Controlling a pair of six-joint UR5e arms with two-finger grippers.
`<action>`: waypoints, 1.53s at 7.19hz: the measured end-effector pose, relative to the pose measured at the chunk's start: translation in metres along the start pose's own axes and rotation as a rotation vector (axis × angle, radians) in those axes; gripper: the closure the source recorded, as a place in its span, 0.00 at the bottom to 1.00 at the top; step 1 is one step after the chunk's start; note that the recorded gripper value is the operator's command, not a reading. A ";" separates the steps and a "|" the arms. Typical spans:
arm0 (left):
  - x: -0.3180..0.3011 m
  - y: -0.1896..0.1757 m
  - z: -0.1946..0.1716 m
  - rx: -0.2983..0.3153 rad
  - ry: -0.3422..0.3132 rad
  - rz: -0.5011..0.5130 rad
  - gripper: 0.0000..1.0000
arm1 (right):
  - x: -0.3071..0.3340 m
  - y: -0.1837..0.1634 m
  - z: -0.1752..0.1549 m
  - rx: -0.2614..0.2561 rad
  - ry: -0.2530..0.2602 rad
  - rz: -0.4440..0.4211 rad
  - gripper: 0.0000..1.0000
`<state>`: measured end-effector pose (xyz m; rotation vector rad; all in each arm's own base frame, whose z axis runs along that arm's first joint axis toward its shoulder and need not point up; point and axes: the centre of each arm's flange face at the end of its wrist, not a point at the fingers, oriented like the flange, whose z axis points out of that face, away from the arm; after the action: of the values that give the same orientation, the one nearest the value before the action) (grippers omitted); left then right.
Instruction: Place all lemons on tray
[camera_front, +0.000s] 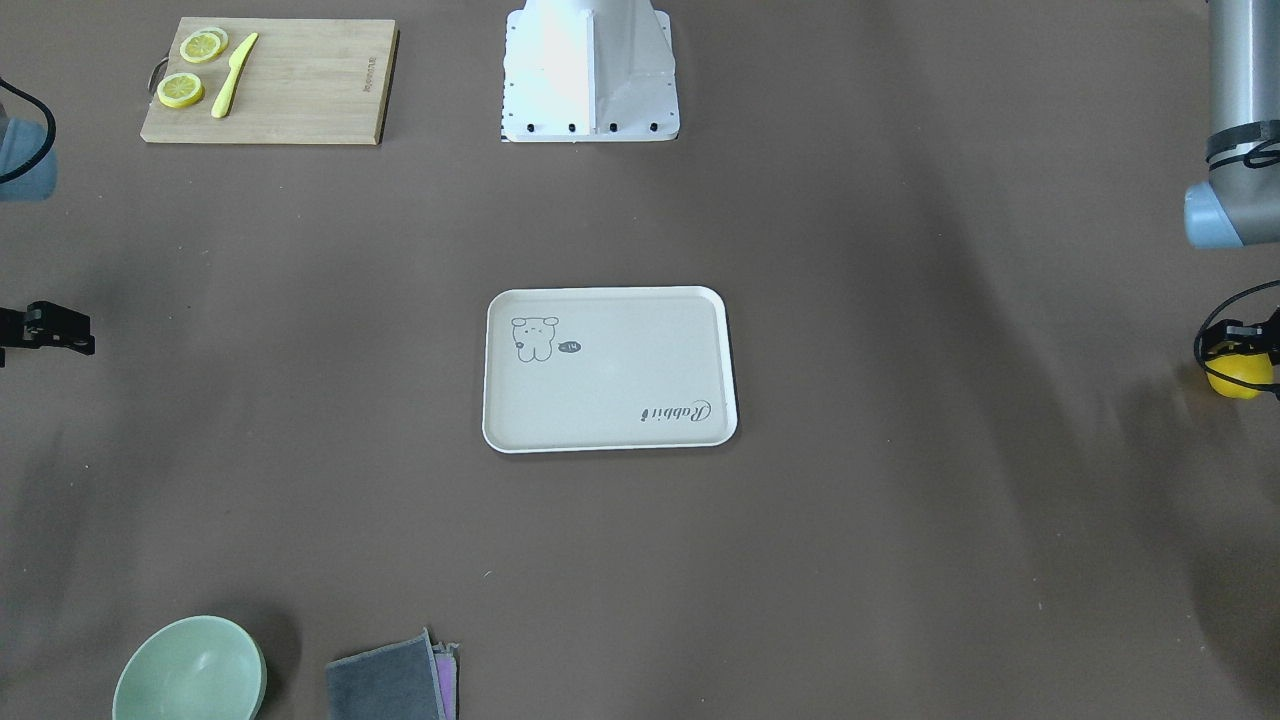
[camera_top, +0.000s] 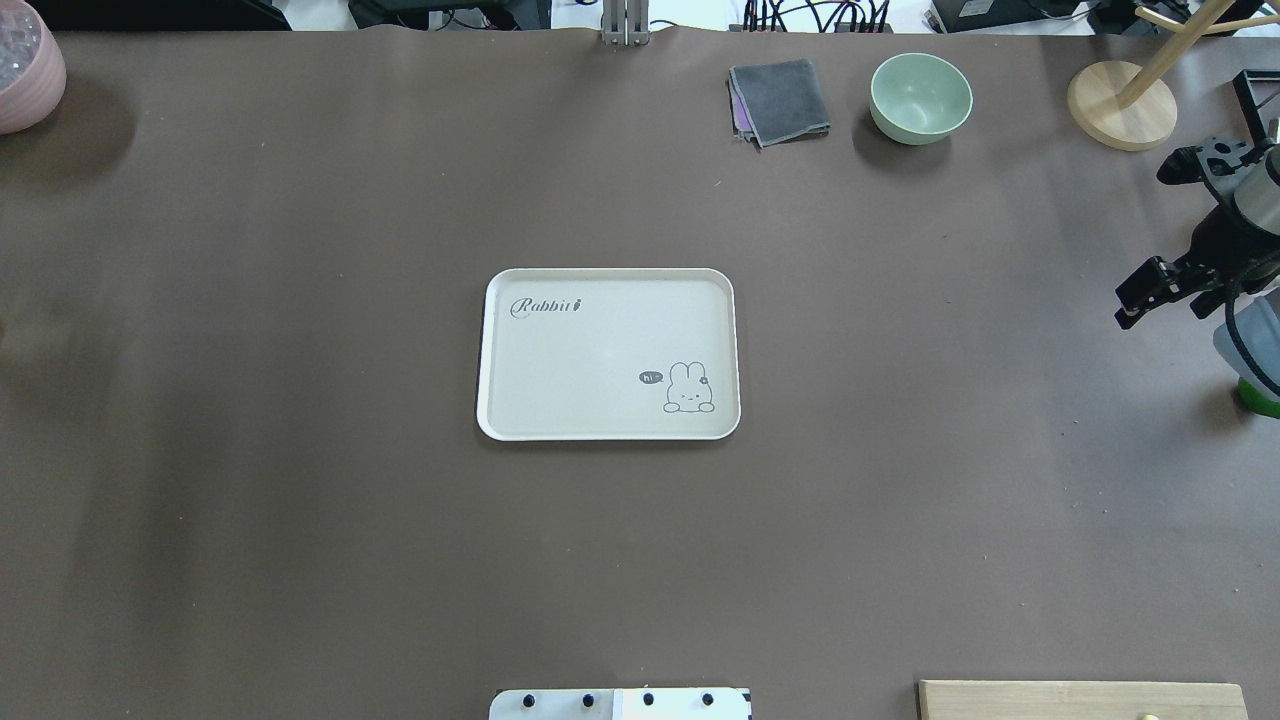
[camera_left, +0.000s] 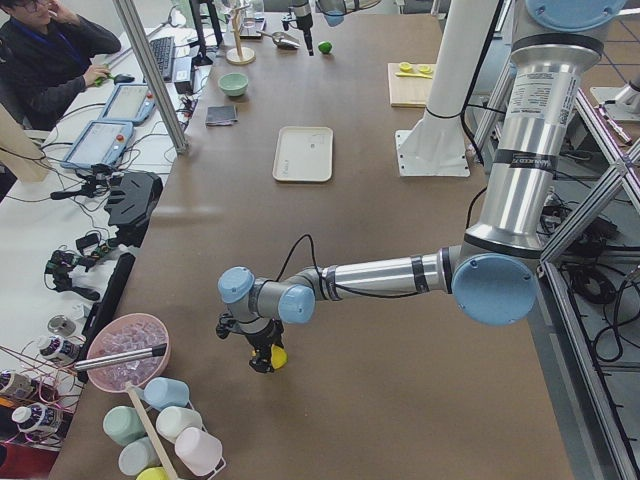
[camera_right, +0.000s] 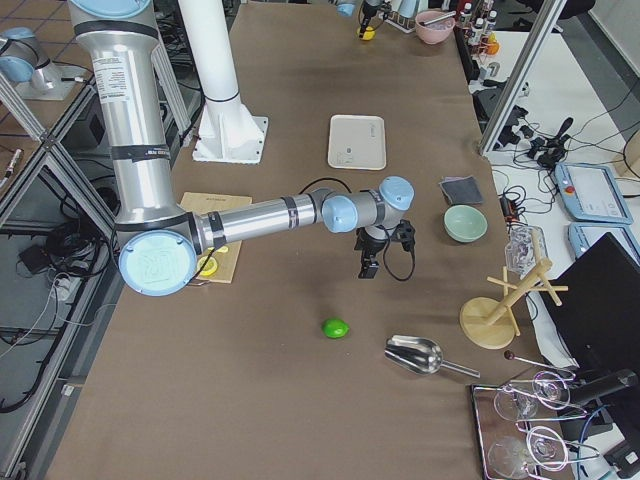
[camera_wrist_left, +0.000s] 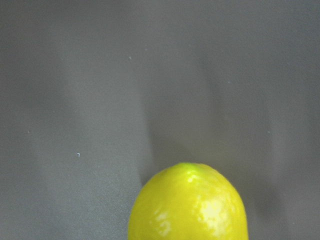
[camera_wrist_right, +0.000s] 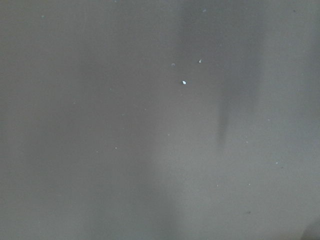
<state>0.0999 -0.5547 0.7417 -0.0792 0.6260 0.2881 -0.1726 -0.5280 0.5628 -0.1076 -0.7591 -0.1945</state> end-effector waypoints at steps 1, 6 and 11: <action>0.010 -0.012 -0.010 0.010 0.018 0.005 1.00 | 0.000 0.000 0.000 0.000 0.001 0.000 0.00; 0.157 -0.089 -0.144 -0.034 0.296 -0.210 1.00 | -0.002 -0.001 0.000 0.001 -0.001 -0.002 0.00; 0.422 -0.092 -0.151 -0.097 0.446 -0.370 1.00 | -0.005 -0.001 -0.004 0.007 -0.004 -0.007 0.00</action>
<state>0.3670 -0.5649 0.3699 -0.3551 1.0224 -0.0637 -0.1743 -0.5293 0.5567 -0.0992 -0.7639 -0.1982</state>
